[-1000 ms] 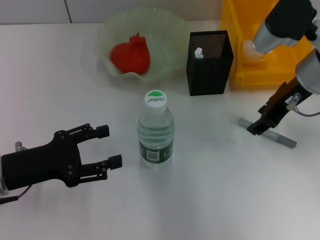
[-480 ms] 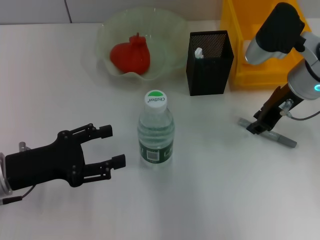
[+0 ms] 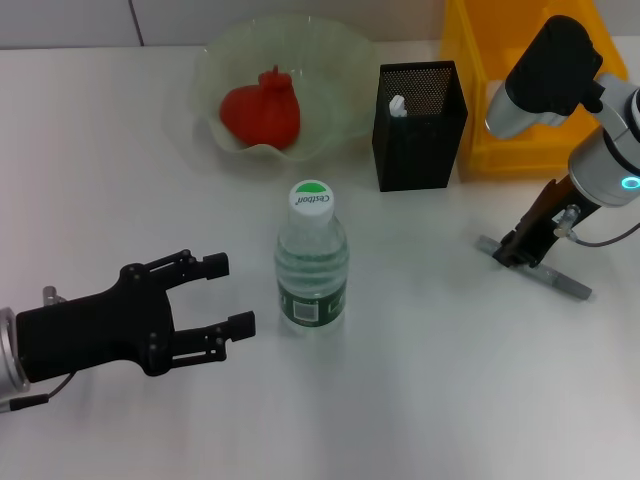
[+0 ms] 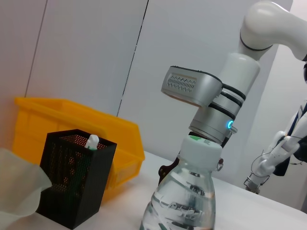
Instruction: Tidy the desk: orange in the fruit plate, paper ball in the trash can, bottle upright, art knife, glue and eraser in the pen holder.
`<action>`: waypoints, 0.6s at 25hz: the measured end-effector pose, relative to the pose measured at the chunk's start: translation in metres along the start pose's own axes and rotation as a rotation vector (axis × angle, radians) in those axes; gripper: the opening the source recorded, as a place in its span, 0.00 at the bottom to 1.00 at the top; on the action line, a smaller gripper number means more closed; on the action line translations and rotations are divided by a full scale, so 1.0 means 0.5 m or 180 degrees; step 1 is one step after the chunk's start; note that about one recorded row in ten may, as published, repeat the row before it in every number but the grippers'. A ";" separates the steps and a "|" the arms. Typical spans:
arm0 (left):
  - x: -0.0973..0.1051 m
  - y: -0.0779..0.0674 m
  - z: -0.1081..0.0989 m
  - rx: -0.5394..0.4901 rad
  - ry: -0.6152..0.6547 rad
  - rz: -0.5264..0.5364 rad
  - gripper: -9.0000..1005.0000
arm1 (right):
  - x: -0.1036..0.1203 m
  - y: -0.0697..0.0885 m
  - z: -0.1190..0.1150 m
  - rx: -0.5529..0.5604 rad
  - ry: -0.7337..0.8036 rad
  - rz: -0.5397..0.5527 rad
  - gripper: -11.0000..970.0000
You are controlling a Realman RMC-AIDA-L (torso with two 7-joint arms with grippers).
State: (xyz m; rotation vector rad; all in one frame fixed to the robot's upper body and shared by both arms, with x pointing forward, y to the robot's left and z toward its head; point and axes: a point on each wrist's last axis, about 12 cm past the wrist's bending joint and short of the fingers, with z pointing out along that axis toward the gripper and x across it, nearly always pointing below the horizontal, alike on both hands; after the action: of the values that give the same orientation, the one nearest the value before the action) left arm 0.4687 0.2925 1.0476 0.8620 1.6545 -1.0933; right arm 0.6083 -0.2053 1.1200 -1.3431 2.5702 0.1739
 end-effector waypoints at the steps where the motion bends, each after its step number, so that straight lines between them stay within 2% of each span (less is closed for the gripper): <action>1: 0.000 0.000 0.000 0.0000 0.0000 0.0000 0.84 | 0.000 0.000 0.000 0.0000 0.0000 0.0000 0.22; 4: 0.001 -0.001 -0.001 -0.0005 -0.0001 -0.0016 0.84 | 0.001 0.000 0.000 -0.0007 -0.0013 0.0017 0.16; 11: 0.000 -0.001 -0.003 -0.0008 -0.0014 -0.0040 0.84 | -0.005 0.004 -0.032 -0.0061 -0.0315 0.0037 0.15; 14: 0.001 -0.001 -0.006 -0.0013 -0.0019 -0.0045 0.84 | -0.006 0.000 -0.072 -0.0047 -0.0638 0.0114 0.15; 15: 0.002 -0.002 -0.007 -0.0015 -0.0020 -0.0051 0.84 | -0.007 -0.003 -0.117 -0.0036 -0.1052 0.0159 0.15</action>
State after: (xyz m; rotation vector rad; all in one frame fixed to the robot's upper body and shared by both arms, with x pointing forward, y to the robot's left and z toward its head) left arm 0.4662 0.2953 1.0475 0.8427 1.6609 -1.1015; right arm 0.6025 -0.2159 1.1774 -1.1441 2.3279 0.3854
